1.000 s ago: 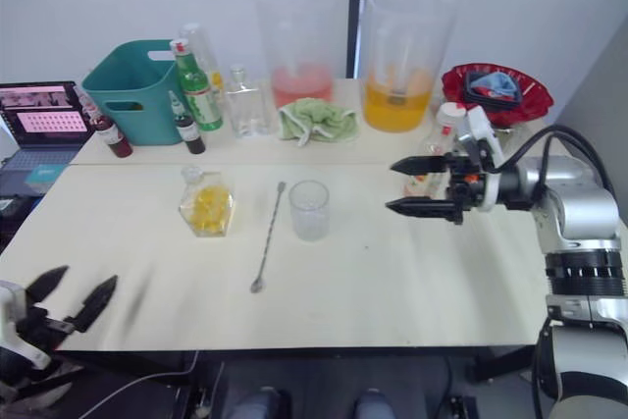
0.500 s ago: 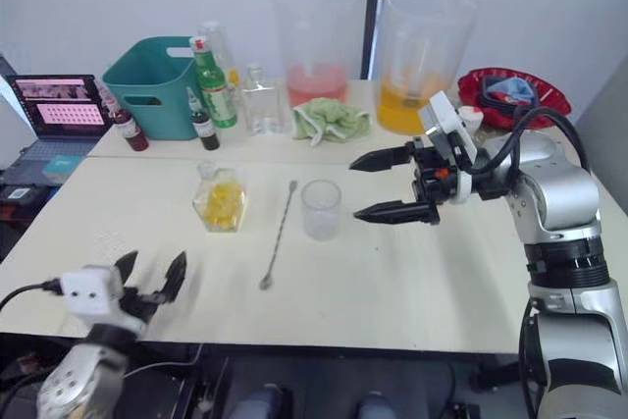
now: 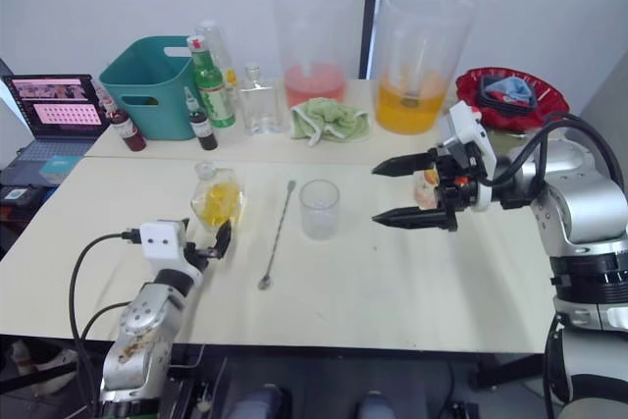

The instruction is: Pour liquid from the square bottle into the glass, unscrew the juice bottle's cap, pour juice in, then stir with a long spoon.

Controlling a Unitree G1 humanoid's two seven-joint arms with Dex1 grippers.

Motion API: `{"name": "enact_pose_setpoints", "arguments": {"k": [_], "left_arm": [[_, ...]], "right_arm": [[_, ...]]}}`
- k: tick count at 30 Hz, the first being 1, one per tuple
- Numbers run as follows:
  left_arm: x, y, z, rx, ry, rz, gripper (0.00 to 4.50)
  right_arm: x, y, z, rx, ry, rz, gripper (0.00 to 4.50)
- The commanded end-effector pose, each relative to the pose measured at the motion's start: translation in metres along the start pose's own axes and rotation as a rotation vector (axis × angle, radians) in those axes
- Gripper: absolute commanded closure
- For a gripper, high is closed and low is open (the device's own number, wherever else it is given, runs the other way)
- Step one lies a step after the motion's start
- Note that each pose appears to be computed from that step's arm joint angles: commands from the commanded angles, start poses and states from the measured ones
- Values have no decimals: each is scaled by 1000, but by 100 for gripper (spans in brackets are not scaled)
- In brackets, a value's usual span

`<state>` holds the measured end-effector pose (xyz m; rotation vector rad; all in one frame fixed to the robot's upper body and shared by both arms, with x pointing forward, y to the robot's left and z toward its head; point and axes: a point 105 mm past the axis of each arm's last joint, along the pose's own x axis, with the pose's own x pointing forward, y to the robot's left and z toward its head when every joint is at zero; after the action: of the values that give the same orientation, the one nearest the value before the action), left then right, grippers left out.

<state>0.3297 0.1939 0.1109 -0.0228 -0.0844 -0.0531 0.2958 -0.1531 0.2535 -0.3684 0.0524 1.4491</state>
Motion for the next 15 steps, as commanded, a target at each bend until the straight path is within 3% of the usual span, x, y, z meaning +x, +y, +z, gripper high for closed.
{"name": "enact_pose_setpoints", "arguments": {"k": [1,10,11,15], "left_arm": [[16,-2,14,25,-59,2,0],[47,-6,22,34,-77,-56,0],[48,-7,23,31,-84,-56,55],[48,-9,29,38,-101,-60,171]], "right_arm": [[-5,3,14,-58,-22,-19,8],[-3,3,17,-75,-21,-35,8],[-2,3,17,-74,-22,-35,0],[-1,4,15,-71,-21,-36,0]]}}
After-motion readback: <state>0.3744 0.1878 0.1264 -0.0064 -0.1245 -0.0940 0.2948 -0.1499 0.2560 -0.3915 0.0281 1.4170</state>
